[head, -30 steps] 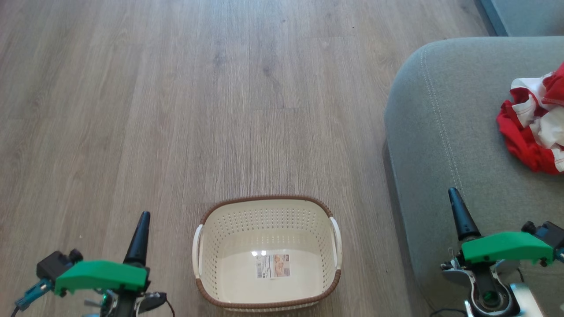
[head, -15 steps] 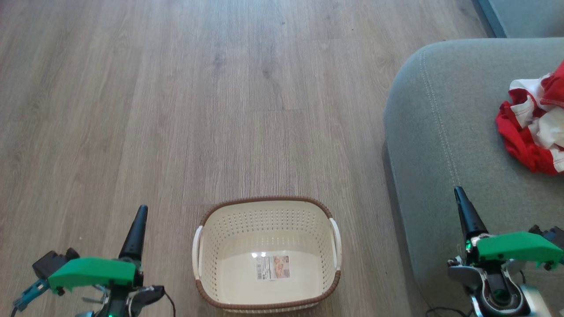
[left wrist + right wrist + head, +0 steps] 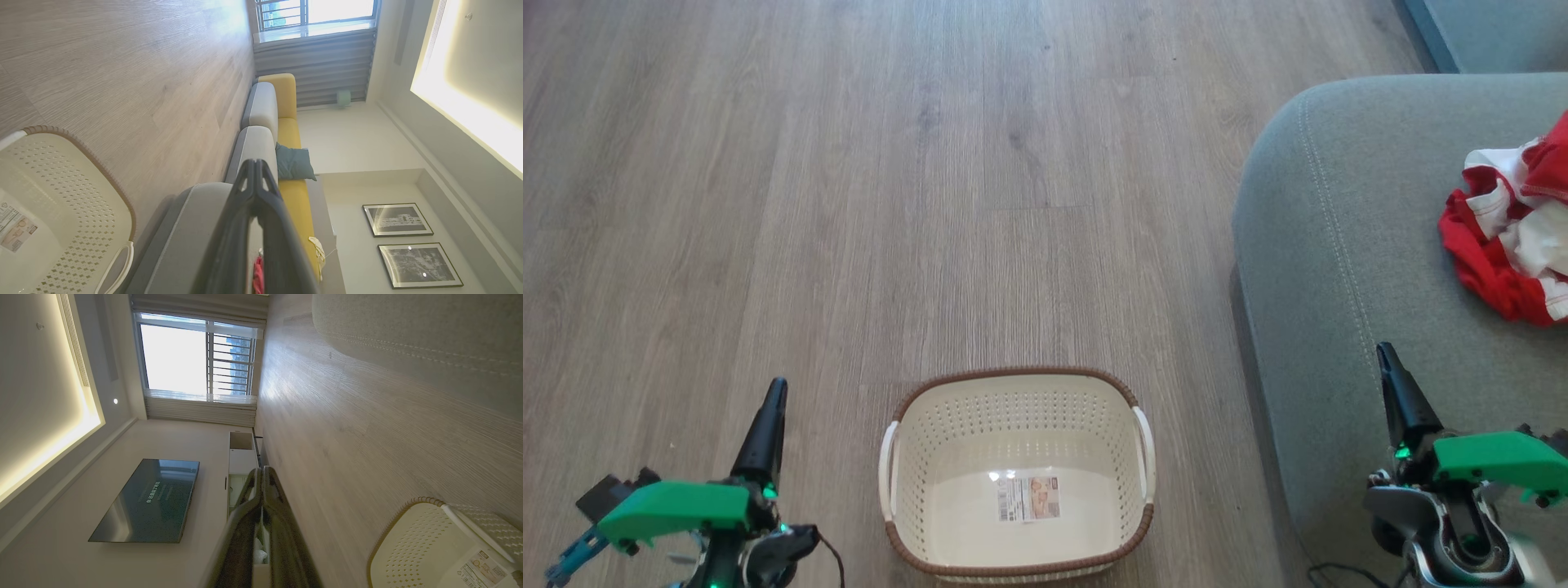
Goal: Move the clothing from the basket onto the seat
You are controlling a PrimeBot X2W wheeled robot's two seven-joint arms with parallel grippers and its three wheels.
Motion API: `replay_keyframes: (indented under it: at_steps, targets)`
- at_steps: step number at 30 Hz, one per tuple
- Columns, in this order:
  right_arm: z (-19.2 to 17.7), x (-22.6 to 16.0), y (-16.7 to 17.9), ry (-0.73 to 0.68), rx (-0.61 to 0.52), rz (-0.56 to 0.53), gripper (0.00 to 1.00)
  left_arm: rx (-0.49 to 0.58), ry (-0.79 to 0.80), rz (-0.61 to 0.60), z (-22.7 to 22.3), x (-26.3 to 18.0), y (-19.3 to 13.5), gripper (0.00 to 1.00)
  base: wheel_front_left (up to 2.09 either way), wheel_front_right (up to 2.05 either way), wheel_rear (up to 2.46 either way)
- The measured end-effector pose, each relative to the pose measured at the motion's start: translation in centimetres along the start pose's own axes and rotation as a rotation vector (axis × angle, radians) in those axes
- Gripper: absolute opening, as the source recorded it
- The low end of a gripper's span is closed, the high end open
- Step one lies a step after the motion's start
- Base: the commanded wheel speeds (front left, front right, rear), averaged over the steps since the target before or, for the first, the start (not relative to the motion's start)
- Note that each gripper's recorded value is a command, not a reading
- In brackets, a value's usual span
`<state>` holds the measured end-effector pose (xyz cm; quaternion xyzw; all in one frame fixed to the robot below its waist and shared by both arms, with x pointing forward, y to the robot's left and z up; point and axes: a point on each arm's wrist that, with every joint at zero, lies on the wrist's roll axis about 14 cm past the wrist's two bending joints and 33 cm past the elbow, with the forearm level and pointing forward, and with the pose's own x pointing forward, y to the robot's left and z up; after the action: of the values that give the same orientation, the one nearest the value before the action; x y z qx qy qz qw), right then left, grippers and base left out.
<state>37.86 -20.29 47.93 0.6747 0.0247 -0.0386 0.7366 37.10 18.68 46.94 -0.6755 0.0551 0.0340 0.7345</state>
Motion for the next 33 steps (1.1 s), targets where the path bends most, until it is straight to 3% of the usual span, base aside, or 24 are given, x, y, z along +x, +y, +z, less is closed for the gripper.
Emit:
replay_keyframes:
  at_steps: [8,33]
  targets:
    - [0.27,-0.04,0.34,-0.002,0.089,0.014,0.00,-0.083,0.003,-0.024,0.10,0.07,-0.48,0.00,0.00,0.00,0.00]
    - [0.58,-0.06,0.33,-0.009,0.097,0.015,0.00,-0.084,0.000,-0.036,0.20,0.34,-0.92,0.00,0.00,0.00,0.00]
